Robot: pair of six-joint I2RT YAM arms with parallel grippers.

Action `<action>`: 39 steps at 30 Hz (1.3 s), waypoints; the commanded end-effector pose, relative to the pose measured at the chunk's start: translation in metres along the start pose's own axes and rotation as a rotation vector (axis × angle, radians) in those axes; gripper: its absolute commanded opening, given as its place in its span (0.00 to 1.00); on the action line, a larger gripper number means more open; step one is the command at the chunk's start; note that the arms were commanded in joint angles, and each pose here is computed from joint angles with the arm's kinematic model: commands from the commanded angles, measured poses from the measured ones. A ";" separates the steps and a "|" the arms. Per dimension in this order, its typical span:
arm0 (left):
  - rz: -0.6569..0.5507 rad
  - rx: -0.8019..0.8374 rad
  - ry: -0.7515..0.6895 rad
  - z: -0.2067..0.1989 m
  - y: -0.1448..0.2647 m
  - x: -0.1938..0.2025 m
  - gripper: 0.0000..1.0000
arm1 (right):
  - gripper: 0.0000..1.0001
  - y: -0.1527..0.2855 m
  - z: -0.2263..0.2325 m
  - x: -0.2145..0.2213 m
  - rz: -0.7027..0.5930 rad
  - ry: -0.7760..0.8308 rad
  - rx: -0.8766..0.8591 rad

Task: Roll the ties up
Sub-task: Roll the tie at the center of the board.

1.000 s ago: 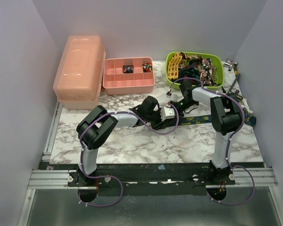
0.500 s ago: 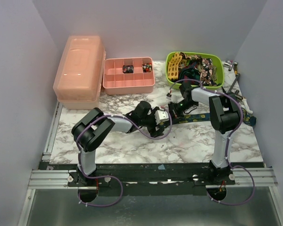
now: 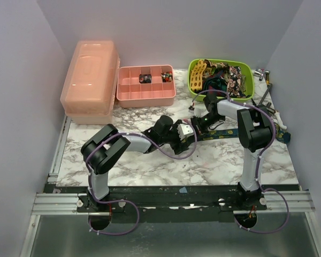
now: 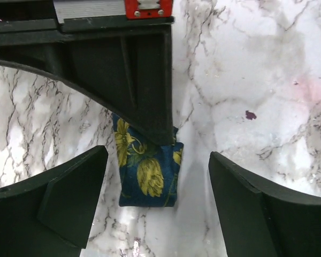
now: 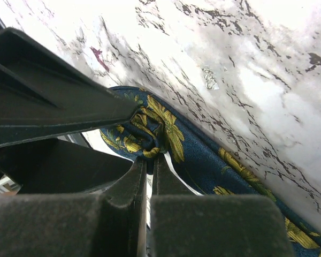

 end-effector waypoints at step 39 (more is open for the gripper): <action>0.216 0.121 -0.009 -0.026 0.015 0.049 0.22 | 0.22 0.010 0.039 -0.004 0.073 0.067 -0.115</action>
Point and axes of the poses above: each gripper's point midway between its finger pads, its own y axis back along the fingers, its own z axis along the line the jaws close on, x = y × z, the point moved 9 cm from there along y, back along the fingers, and after that the axes turned 12 degrees about y, right-handed, at the moved point
